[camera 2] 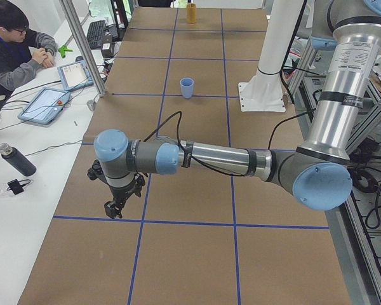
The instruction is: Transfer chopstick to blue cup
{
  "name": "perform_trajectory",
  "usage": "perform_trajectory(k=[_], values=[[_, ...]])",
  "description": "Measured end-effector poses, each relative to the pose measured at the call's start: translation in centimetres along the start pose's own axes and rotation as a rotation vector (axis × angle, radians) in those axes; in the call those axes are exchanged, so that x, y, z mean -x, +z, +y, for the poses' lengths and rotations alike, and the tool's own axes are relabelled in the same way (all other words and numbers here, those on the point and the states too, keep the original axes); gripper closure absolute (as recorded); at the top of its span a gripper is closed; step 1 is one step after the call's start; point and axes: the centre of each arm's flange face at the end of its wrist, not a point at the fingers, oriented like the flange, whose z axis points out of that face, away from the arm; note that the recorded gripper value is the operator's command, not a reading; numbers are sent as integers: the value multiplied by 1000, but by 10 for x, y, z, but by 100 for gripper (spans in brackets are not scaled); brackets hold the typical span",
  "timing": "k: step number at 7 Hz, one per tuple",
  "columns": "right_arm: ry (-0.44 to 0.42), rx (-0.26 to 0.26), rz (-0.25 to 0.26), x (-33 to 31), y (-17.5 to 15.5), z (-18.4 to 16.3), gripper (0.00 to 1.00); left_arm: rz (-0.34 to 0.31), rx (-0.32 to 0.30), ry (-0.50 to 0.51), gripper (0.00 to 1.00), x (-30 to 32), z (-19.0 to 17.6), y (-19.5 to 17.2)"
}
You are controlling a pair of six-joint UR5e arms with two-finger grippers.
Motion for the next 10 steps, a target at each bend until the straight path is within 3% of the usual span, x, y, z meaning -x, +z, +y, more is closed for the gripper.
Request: perform_trajectory(k=[2,3,4,6,8,9,10], values=[[-67,28,43,-21,0,11,0,-2,-6,5,2,2,14,8],[-66,9,61,-27,5,25,1,0,-4,5,2,2,18,10],[-45,-36,77,-33,13,40,9,2,-2,3,2,2,24,13],[-15,-106,83,-45,31,61,11,-3,-12,14,2,2,39,22],[-1,-129,73,-43,38,62,26,-4,-16,17,2,-1,53,28],[1,-131,62,-37,41,59,45,-2,-16,16,2,-2,57,29],[0,-134,55,-32,44,57,47,0,-15,15,2,-2,59,30]])
